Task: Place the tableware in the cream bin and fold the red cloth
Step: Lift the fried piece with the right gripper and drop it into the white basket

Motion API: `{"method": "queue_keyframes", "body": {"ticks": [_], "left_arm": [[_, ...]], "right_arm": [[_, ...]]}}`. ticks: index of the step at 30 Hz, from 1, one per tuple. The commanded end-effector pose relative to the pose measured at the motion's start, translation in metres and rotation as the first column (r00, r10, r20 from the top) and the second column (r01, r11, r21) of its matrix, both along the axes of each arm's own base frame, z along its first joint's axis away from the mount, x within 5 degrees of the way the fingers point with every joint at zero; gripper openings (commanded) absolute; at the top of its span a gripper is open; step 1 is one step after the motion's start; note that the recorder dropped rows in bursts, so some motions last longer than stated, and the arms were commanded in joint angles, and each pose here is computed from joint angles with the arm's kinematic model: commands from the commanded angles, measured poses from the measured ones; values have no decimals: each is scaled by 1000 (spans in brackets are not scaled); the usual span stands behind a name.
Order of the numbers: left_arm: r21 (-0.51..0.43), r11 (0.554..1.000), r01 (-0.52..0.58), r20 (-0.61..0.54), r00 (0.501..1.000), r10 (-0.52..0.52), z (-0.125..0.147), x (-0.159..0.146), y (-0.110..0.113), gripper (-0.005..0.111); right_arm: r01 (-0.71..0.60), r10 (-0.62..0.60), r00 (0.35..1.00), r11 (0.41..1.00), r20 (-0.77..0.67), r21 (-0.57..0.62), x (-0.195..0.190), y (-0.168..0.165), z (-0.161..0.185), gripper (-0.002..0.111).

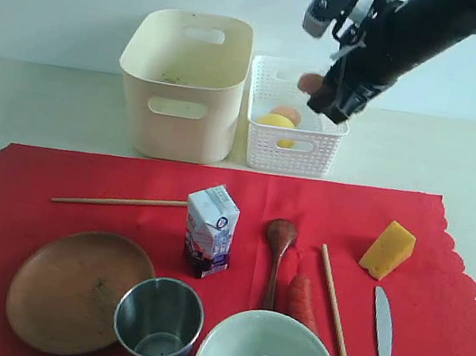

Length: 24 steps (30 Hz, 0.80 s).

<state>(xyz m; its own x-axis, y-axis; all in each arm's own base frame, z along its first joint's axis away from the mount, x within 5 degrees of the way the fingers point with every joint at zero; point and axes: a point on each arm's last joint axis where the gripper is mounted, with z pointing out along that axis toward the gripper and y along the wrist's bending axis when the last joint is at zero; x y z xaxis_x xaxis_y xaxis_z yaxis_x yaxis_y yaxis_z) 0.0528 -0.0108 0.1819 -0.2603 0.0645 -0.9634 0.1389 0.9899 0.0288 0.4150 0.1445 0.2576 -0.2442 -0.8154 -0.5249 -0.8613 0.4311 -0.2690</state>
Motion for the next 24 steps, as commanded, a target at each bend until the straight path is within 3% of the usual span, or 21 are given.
{"method": "queue_keyframes", "body": {"ticks": [1, 5, 10, 24], "left_arm": [[-4, 1000, -5, 9, 1000, 5, 0, 0, 0, 0], [-4, 1000, -5, 9, 1000, 5, 0, 0, 0, 0], [-4, 1000, -5, 9, 1000, 5, 0, 0, 0, 0], [-4, 1000, -5, 9, 1000, 5, 0, 0, 0, 0]], "right_arm": [[247, -284, 951, 936, 123, 250, 18, 0, 25, 0], [360, -446, 883, 844, 148, 398, 30, -2, 31, 0], [422, -530, 838, 779, 128, 463, 44, -2, 14, 0], [496, -561, 825, 776, 68, 389, 69, 1, -76, 0]]}}
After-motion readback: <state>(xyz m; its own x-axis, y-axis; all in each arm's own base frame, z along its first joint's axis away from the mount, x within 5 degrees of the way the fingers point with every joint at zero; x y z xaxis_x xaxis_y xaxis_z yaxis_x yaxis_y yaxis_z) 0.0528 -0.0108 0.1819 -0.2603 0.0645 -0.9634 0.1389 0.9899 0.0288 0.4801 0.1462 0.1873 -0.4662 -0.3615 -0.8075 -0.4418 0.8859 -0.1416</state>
